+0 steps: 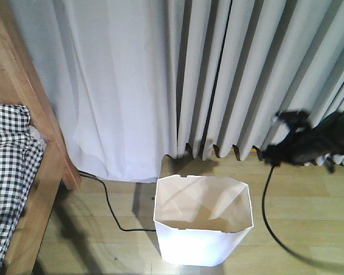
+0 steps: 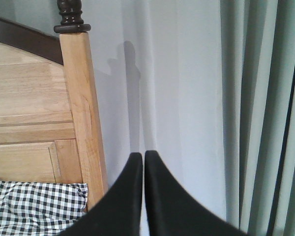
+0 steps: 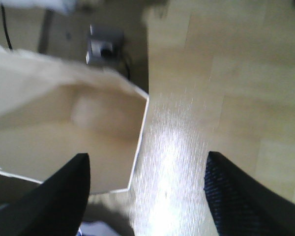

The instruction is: Move trash bin to bedside with robot

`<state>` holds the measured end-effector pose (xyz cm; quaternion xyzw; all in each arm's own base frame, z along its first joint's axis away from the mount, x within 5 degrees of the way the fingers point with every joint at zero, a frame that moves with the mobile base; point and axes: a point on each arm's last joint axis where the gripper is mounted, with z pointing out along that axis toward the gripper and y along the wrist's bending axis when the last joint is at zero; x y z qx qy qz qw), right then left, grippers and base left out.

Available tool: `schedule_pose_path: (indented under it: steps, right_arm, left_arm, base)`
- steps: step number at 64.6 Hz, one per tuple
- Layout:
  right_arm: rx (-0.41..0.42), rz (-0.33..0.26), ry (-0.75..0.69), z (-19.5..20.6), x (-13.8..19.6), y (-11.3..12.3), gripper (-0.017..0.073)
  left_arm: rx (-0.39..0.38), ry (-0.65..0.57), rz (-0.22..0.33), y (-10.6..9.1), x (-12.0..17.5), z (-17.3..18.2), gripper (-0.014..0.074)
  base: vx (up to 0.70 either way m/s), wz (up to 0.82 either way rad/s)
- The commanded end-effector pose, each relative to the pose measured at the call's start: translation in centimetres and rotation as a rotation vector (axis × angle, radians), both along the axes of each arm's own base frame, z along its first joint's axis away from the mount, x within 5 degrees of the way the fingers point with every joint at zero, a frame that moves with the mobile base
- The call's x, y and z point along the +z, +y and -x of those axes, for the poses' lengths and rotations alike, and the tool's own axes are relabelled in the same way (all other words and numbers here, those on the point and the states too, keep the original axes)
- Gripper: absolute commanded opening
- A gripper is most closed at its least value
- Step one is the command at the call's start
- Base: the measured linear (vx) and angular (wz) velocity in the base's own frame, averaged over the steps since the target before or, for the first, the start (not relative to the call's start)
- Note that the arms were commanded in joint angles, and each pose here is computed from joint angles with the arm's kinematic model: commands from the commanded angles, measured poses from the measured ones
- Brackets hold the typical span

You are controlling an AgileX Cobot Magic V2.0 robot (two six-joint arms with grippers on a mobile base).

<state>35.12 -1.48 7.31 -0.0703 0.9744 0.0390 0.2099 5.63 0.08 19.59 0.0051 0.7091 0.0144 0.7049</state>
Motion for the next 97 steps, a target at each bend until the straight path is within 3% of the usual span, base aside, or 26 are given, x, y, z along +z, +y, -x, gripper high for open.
schedule_pose_path:
  steps: [1, 12, 21, 40, 48, 58, 64, 78, 85, 97]
  right_arm:
    - [-0.010, 0.010, -0.140, 0.9, 5.4, 0.0, 0.0481]
    - [-0.032, -0.004, -0.314, 3.9, 12.1, 0.3, 0.0481]
    - [0.001, -0.034, -0.406, 7.3, 16.1, 1.0, 0.0481]
    - [-0.016, -0.100, -0.637, 16.0, 21.1, 2.1, 0.0481]
    - [-0.012, -0.093, -0.786, 20.4, 22.3, 2.4, 0.0481]
    - [-0.043, -0.166, -0.926, 24.9, 22.2, 2.9, 0.0481]
    - [-0.006, -0.171, -0.984, 27.1, 21.6, 3.4, 0.0481]
    - [0.020, -0.088, -1.108, 29.3, 21.1, 3.2, 0.0467]
    - [-0.008, -0.078, -1.140, 29.3, 21.3, 3.0, 0.0360]
    - [-0.004, -0.059, -1.141, 29.3, 21.3, 2.9, -0.0013]
  left_arm:
    - [-0.009, -0.070, 0.023, -0.1, 0.3, 0.0, -0.0006]
    - [-0.009, -0.070, 0.023, -0.1, 0.3, 0.0, -0.0006]
    - [-0.009, -0.070, 0.023, -0.1, 0.3, 0.0, -0.0006]
    - [-0.009, -0.070, 0.023, -0.1, 0.3, 0.0, -0.0006]
    - [-0.009, -0.070, 0.023, -0.1, 0.3, 0.0, -0.0006]
    - [-0.009, -0.070, 0.023, -0.1, 0.3, 0.0, -0.0006]
    - [-0.009, -0.070, 0.023, -0.1, 0.3, 0.0, -0.0006]
    - [-0.009, -0.070, 0.023, -0.1, 0.3, 0.0, -0.0006]
    - [-0.009, -0.070, 0.023, -0.1, 0.3, 0.0, -0.0006]
    - [-0.009, -0.070, 0.023, -0.1, 0.3, 0.0, -0.0006]
  base:
    - [0.00, 0.00]
    - [0.00, 0.00]
    - [0.00, 0.00]
    - [0.00, 0.00]
    - [0.00, 0.00]
    - [0.00, 0.00]
    - [0.00, 0.00]
    - [0.00, 0.00]
    - [0.00, 0.00]
    - [0.00, 0.00]
